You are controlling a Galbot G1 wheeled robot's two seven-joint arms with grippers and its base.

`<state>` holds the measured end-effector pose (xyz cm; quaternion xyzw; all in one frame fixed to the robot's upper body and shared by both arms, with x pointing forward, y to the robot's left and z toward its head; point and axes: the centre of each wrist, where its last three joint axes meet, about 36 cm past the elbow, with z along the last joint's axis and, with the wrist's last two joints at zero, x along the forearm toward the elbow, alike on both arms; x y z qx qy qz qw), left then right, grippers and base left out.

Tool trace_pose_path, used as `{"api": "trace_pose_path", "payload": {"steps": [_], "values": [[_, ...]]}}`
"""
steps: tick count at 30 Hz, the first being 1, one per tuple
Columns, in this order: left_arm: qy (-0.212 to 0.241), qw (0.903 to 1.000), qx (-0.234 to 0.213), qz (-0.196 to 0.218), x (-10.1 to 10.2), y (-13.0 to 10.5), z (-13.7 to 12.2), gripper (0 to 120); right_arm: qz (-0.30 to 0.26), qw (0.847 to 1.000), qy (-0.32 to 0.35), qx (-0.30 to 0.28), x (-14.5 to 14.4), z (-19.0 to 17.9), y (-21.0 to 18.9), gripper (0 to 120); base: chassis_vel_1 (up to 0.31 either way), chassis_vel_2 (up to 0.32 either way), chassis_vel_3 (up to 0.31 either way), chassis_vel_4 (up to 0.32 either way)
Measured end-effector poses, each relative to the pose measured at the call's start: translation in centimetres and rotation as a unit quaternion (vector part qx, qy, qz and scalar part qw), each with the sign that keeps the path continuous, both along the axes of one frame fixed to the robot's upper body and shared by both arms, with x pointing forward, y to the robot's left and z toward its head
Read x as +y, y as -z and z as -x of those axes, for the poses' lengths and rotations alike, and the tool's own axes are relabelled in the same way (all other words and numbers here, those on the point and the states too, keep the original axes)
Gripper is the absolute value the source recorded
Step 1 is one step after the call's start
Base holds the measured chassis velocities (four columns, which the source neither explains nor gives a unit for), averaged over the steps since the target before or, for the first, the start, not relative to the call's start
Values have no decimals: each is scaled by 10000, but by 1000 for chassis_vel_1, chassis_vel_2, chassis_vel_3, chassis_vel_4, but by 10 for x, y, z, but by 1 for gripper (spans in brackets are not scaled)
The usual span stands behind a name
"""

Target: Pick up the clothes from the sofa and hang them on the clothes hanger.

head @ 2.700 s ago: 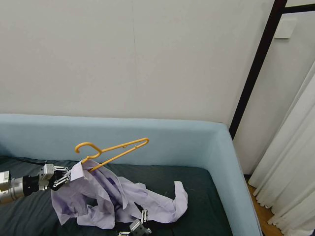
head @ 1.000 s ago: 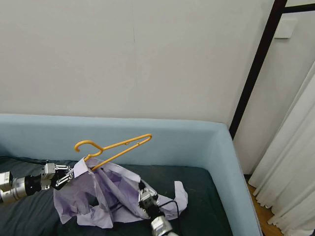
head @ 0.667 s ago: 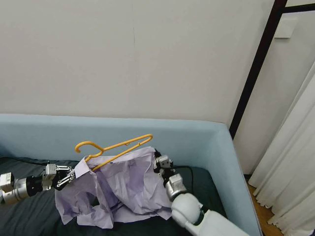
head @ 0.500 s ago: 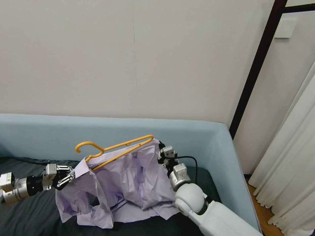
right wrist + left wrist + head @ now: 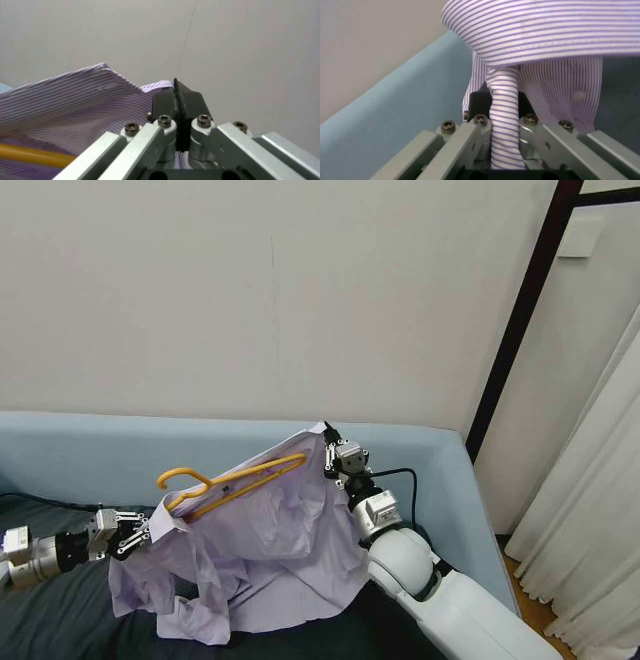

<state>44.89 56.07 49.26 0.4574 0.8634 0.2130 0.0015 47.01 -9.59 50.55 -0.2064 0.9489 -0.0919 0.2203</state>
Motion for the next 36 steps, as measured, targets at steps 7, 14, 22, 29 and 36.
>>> {"api": "trace_pose_path", "payload": {"steps": [7, 14, 22, 29, 36], "values": [[-146, 9997, -6, -175, 1, -5, -3, 1, 362, 9978, -166, -528, -2, 11, -4, 0, 0, 0, 0, 0], [-338, 9992, -9, -195, -7, -1, -3, 1, -21, 9947, -1023, -115, 16, 47, 5, 0, 0, 0, 0, 0], [-238, 9997, 5, 106, -41, -1, 5, 1, -222, 9723, -2313, 242, 45, 77, 46, 0, 0, 0, 0, 0], [-51, 9995, -63, 322, -58, -6, 9, 1, 156, 9689, -2454, 269, 53, 83, 77, 0, 0, 0, 0, 0], [309, 9993, -45, 213, -58, -17, 9, 1, 640, 9722, -2251, 35, 37, 70, 99, 0, 0, 0, 0, 0]]}}
